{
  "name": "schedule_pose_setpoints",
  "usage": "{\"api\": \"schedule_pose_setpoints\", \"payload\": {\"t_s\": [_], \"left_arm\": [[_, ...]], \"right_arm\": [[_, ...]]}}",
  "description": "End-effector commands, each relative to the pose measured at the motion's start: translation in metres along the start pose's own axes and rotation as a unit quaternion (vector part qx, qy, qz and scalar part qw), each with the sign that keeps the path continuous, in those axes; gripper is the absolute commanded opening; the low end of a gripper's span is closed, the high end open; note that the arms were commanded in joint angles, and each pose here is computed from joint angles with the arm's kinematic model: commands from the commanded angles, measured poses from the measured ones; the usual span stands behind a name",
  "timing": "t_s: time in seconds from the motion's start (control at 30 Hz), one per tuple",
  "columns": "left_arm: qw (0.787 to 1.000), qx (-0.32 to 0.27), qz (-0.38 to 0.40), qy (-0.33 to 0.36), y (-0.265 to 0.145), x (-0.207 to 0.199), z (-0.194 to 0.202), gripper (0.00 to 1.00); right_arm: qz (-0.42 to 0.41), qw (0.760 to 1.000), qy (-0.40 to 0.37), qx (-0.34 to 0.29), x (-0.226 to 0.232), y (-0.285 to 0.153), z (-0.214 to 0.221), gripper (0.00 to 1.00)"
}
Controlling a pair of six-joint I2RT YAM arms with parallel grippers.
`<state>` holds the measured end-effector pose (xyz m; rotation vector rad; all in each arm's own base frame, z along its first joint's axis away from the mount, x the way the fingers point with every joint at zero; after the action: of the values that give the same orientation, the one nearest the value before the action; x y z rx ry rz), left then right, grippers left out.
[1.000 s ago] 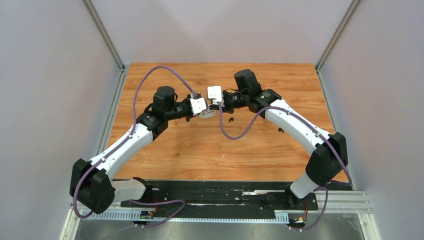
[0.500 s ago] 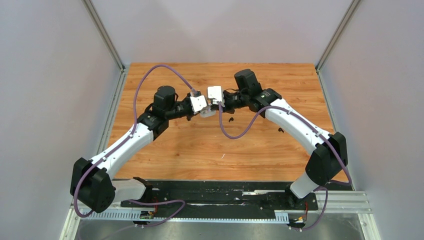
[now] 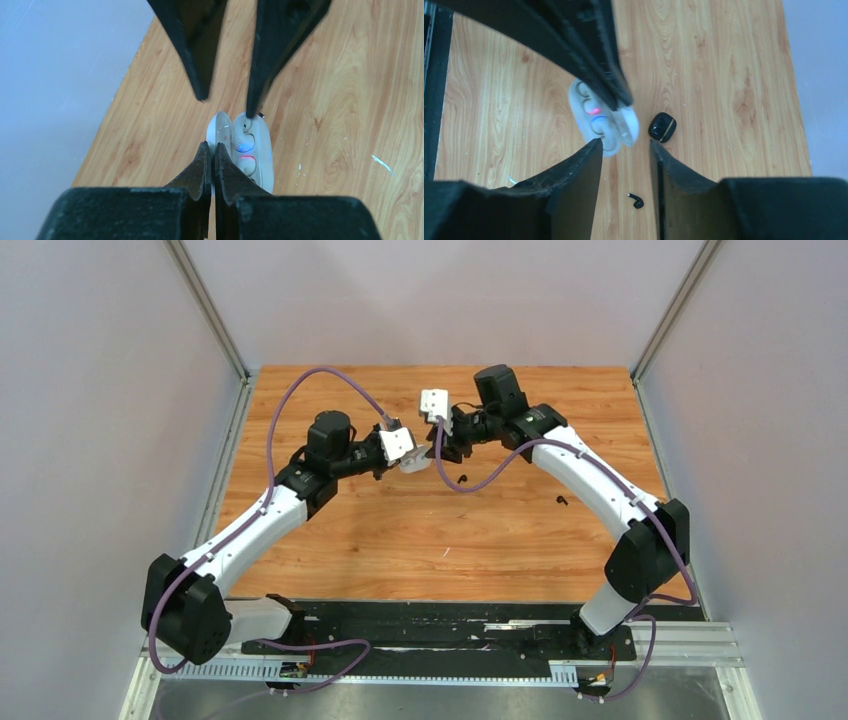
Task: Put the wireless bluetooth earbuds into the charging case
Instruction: Place the earbud in the charging case.
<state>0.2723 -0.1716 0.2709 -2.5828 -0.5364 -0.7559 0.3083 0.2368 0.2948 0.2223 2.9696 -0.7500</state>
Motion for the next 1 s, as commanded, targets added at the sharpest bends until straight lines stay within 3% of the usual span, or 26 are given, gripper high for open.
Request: {"api": "schedule_pose_setpoints", "payload": {"t_s": [0.0,0.13,0.27,0.4,0.6,0.77,0.97], "left_arm": [[0.999,-0.028,-0.03,0.03,-0.003,0.017,-0.02,0.0],[0.998,-0.026,-0.035,0.038,-0.003,0.02,-0.022,0.0],[0.997,-0.039,-0.049,0.049,-0.002,0.027,-0.027,0.0],[0.993,-0.065,-0.074,0.061,-0.001,0.037,-0.037,0.0],[0.987,-0.103,-0.104,0.067,0.003,0.045,-0.044,0.0],[0.987,-0.114,-0.105,0.048,0.007,0.049,-0.049,0.0],[0.987,-0.112,-0.112,0.022,0.013,0.052,-0.047,0.0]], "right_arm": [[0.036,0.997,0.032,-0.057,-0.013,-0.037,-0.037,0.45],[0.045,0.995,0.056,-0.071,-0.018,-0.053,-0.038,0.55],[0.025,0.986,0.149,-0.073,-0.029,-0.052,-0.018,0.61],[-0.043,0.963,0.249,-0.096,-0.043,-0.046,-0.003,0.65],[-0.145,0.937,0.293,-0.12,-0.047,-0.033,-0.003,0.68],[-0.178,0.931,0.288,-0.134,-0.054,-0.03,-0.011,0.67],[-0.193,0.925,0.297,-0.139,-0.052,-0.029,-0.011,0.51]]}}
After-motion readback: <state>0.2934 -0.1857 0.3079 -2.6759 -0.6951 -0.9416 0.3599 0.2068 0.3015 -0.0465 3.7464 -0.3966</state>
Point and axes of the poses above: each gripper's point midway between its finger pads, its own y axis out along the fingers, its own x axis along the line the jaws close on, z = x × y, the point moved 10 cm from there along -y, back along the fingers, and after that the axes turned 11 degrees about y, right-handed, at the moved point
